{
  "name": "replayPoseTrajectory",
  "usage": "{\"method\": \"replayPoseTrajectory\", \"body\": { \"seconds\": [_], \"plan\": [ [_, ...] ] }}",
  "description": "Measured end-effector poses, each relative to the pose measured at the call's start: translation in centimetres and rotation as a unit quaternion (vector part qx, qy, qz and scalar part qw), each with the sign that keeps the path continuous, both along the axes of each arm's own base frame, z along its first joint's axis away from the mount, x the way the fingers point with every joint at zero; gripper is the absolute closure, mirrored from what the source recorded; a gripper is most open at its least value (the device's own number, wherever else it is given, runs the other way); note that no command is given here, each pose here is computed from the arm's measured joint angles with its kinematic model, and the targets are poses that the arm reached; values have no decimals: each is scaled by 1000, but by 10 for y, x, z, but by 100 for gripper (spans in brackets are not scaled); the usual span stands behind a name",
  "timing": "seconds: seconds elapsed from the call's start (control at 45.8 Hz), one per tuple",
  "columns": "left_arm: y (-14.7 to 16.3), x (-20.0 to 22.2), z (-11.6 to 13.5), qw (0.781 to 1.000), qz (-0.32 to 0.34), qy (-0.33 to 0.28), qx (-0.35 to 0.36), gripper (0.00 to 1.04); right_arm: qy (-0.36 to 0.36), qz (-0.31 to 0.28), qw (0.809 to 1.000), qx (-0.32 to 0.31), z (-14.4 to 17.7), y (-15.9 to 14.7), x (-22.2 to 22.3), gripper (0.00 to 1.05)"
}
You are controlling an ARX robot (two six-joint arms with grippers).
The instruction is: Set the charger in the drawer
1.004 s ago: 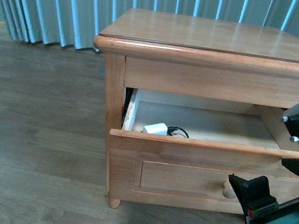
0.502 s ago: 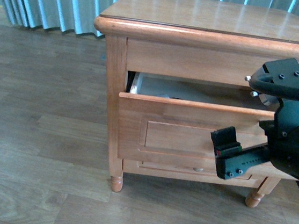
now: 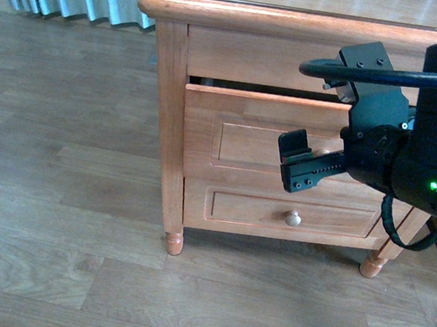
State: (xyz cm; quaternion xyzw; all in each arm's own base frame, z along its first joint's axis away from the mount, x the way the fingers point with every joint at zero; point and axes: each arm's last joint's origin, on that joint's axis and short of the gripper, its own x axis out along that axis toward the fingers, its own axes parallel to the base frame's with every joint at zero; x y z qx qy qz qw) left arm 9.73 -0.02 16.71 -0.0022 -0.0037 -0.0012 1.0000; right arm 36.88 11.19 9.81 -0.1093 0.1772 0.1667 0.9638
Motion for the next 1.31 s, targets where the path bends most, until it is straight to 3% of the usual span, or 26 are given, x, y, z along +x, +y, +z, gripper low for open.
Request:
{"method": "replayPoseTrajectory", "body": {
  "seconds": [0.393, 0.764, 1.025, 1.309],
  "plan": [
    [0, 0, 0, 1000, 0, 0, 0, 6, -3, 1, 1000, 5, -3, 22, 26, 8],
    [0, 0, 0, 1000, 0, 0, 0, 6, 2, 1, 1000, 18, -3, 23, 29, 8],
    [0, 0, 0, 1000, 0, 0, 0, 6, -11, 3, 999, 31, 14, -1, 6, 8],
    [0, 0, 0, 1000, 0, 0, 0, 6, -13, -9, 999, 50, 30, -47, -51, 8]
  ]
}}
